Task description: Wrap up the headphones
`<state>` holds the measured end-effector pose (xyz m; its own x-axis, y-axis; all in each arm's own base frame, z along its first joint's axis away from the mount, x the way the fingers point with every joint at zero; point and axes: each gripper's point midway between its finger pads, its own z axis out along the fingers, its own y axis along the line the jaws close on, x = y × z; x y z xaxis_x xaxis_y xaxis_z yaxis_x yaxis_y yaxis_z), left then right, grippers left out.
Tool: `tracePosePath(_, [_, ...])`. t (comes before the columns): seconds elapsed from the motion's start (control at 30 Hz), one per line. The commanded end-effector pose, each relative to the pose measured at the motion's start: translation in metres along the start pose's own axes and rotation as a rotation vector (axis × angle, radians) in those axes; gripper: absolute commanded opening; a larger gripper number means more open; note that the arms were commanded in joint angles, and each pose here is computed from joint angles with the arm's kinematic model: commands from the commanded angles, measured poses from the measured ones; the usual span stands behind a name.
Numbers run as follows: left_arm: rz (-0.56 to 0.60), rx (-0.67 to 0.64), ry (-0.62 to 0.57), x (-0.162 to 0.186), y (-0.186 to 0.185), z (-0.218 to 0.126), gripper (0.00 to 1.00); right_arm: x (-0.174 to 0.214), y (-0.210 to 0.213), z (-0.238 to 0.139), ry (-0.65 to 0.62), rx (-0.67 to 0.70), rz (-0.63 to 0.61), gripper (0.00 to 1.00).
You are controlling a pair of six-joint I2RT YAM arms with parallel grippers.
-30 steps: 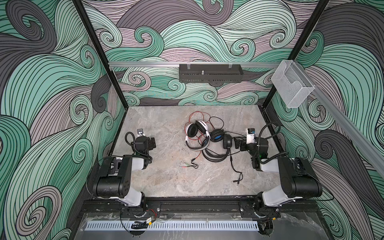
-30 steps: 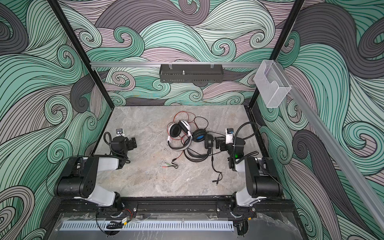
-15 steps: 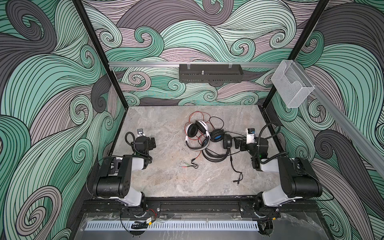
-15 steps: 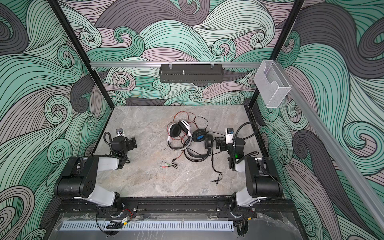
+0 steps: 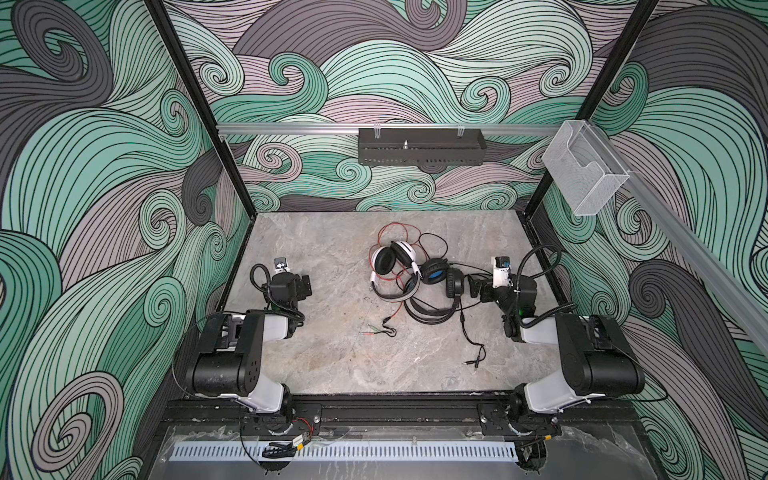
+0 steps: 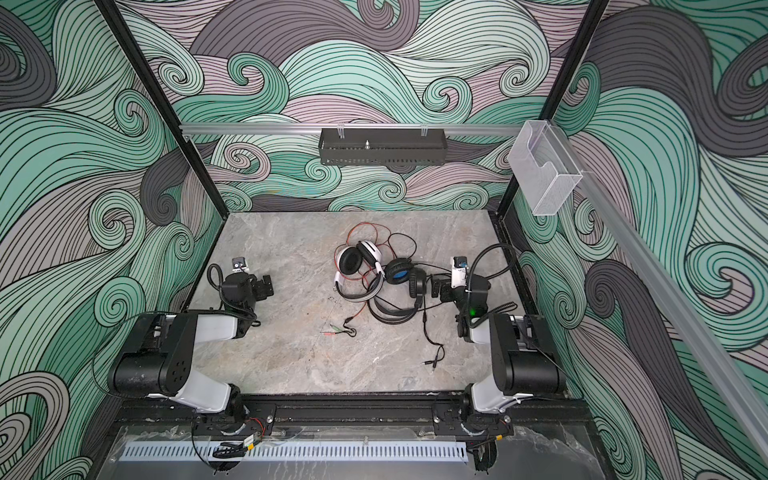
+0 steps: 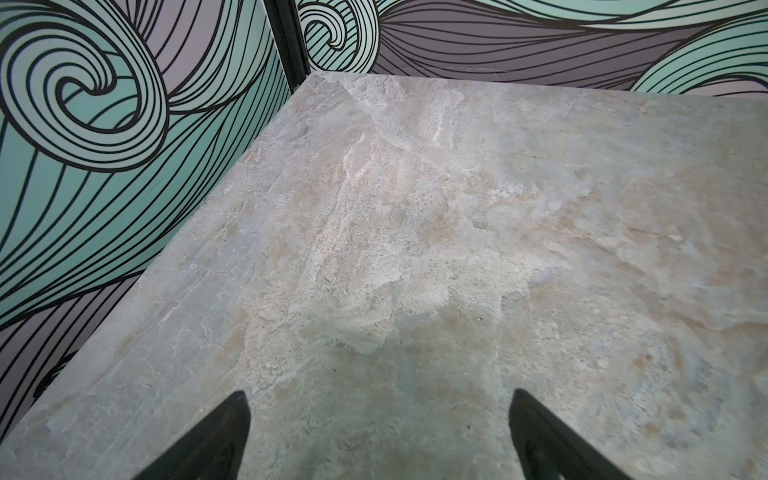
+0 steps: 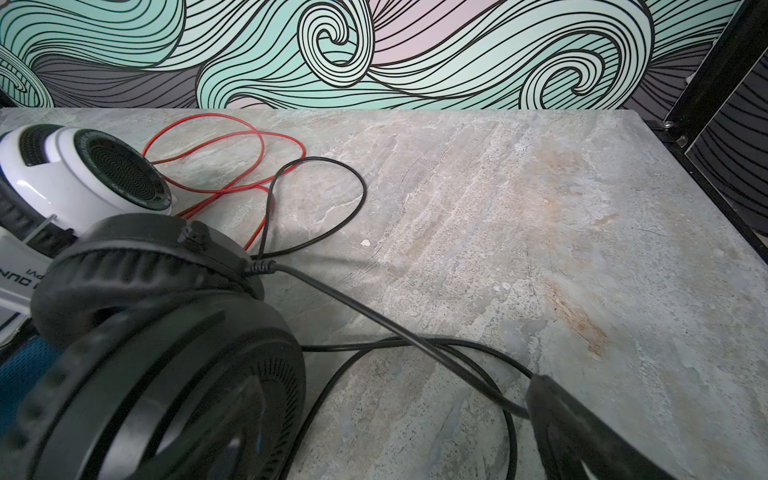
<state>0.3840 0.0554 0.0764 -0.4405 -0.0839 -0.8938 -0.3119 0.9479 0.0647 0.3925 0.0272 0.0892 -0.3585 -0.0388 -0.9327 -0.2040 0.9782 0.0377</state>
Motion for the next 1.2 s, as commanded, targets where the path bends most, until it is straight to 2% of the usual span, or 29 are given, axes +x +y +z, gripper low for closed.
tracePosePath(0.0, [-0.022, -0.012, -0.026, -0.012, 0.002, 0.002, 0.99, -0.005, 0.000, 0.000, -0.020, -0.005, -0.013, 0.99])
tracePosePath(0.47, [-0.033, -0.033, -0.028, -0.021, 0.006, -0.003, 0.99, -0.011, -0.009, 0.000, -0.005, 0.069, 0.002, 0.99])
tracePosePath(0.77, [-0.071, -0.032, 0.020, -0.046, 0.018, -0.047, 0.99, -0.043, 0.008, -0.009, 0.050, 0.079, -0.081, 0.99])
tracePosePath(0.87, [-0.089, -0.043, 0.031, -0.055, 0.023, -0.063, 0.99, -0.073, 0.009, -0.013, 0.020, 0.116, -0.042, 0.99])
tracePosePath(0.97, [-0.097, 0.022, 0.055, -0.063, 0.013, -0.076, 0.99, -0.095, 0.011, -0.014, 0.038, 0.140, 0.012, 0.99])
tracePosePath(1.07, [-0.099, 0.167, 0.060, -0.074, -0.010, -0.093, 0.99, -0.108, 0.020, -0.012, 0.101, 0.121, 0.082, 0.99])
tracePosePath(1.17, [-0.210, 0.175, 0.095, -0.085, -0.014, -0.112, 0.99, -0.116, 0.038, -0.009, 0.170, 0.092, 0.105, 0.99])
